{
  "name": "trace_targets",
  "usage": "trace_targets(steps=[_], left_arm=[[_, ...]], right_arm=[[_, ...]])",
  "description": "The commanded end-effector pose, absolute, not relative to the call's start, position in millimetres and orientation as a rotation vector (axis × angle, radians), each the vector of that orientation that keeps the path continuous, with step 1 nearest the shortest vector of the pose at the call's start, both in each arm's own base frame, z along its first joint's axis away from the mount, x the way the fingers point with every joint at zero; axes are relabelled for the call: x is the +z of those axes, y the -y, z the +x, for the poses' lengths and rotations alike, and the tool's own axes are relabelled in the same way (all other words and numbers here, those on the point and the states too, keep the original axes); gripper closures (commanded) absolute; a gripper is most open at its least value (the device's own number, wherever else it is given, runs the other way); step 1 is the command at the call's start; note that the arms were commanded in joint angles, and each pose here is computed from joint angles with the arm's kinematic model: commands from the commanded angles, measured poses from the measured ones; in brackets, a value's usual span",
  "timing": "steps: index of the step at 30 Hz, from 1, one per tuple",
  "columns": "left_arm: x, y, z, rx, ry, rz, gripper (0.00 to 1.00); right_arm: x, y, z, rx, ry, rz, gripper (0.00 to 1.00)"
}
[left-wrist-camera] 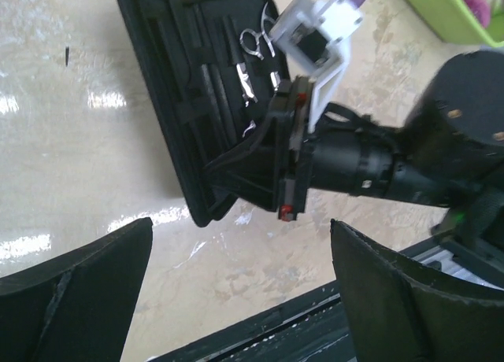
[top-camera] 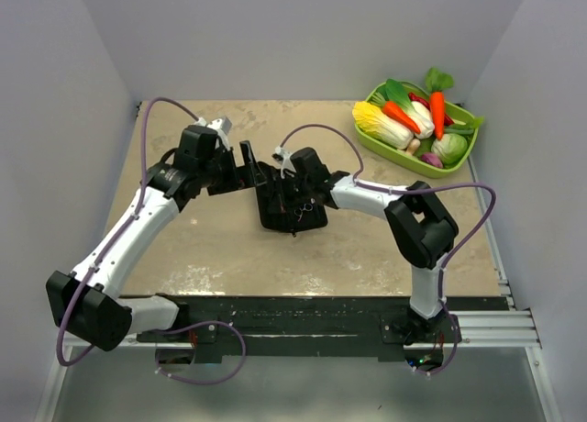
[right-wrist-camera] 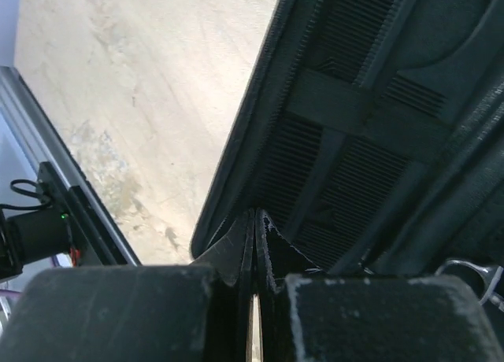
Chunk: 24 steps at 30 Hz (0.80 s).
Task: Sort the hair-cutting tools
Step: Open the hairdressing tool bag at the center of the board.
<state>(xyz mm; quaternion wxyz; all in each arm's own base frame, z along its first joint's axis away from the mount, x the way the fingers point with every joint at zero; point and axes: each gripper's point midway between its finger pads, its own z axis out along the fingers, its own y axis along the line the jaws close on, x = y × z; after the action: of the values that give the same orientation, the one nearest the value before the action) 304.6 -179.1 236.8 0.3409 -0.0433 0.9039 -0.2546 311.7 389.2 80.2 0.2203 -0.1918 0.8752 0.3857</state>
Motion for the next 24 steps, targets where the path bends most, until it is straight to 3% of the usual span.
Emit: trace_targets(steps=[1,17,24], left_arm=[[217,184,302,-0.712,-2.371,-0.134,0.02],[138,196,303,-0.738,-2.520,-0.126,0.02],[120,200,309,-0.724,-2.547,-0.113,0.03]], right_arm=[[92,-380,322,0.986,-2.396,-0.536,1.00],[75,-325,325,0.619,-2.466,-0.487,1.00],[50,-321,319,0.602,-2.508,-0.490,1.00]])
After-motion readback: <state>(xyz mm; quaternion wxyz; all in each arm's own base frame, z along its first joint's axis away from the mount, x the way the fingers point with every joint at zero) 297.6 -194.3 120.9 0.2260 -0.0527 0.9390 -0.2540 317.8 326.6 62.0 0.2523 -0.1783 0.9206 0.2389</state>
